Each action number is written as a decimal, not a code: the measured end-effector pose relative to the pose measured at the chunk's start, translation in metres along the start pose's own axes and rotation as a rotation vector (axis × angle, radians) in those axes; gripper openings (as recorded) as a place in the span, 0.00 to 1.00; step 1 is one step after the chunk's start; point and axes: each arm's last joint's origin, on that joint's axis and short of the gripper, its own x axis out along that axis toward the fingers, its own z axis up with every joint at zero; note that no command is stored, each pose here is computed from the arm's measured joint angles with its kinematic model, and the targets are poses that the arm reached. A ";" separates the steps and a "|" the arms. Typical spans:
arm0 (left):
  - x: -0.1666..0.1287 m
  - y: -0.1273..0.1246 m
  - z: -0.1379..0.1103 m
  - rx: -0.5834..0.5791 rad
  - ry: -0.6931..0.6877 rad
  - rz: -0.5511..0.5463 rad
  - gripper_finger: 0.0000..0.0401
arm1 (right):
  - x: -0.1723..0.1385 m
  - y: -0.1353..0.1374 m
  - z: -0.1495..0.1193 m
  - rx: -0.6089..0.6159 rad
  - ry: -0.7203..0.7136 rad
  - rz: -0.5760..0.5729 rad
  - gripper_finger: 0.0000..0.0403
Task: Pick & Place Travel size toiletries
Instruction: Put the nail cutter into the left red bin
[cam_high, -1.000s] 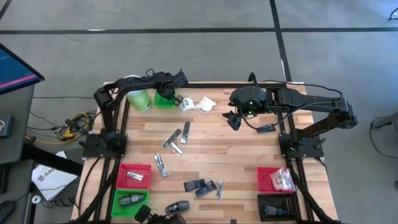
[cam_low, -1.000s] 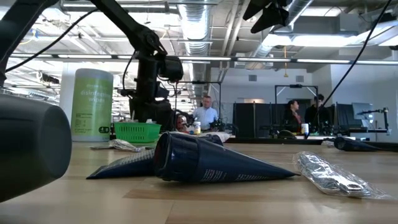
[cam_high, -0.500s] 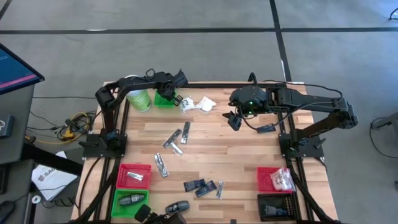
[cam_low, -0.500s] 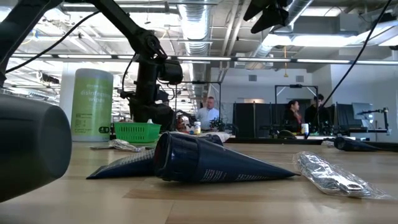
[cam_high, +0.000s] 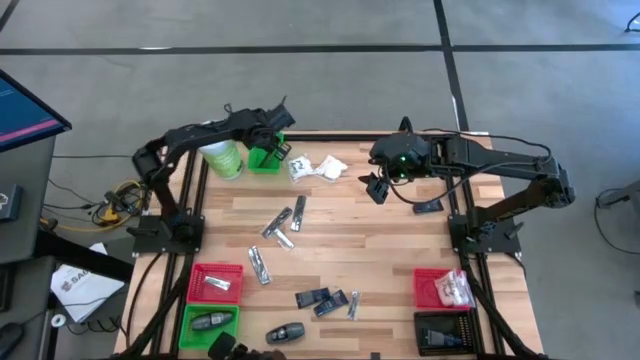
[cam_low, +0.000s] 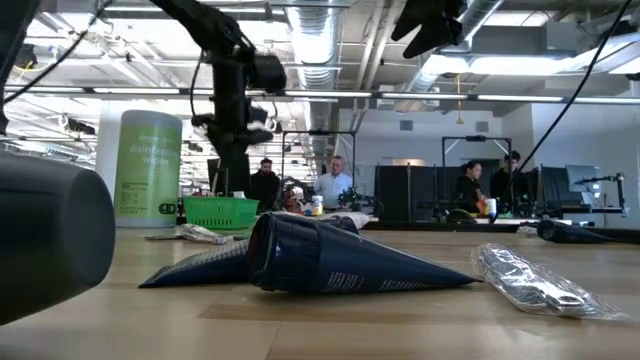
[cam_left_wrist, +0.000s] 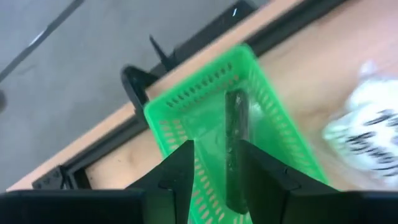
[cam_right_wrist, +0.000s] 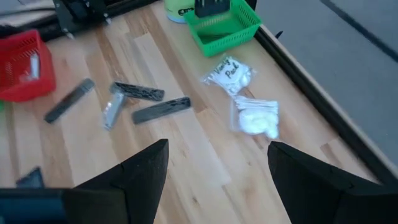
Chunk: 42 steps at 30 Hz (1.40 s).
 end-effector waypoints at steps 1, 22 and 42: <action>-0.008 0.001 0.000 -0.003 -0.021 -0.013 0.27 | 0.000 -0.001 0.000 -0.019 0.002 -0.004 0.66; -0.159 -0.067 -0.070 0.384 -0.282 -0.557 0.20 | 0.002 0.018 0.002 0.159 -0.034 0.063 0.66; -0.191 -0.095 -0.152 0.477 -0.205 -0.626 0.15 | 0.067 0.093 -0.010 0.190 0.094 0.159 0.66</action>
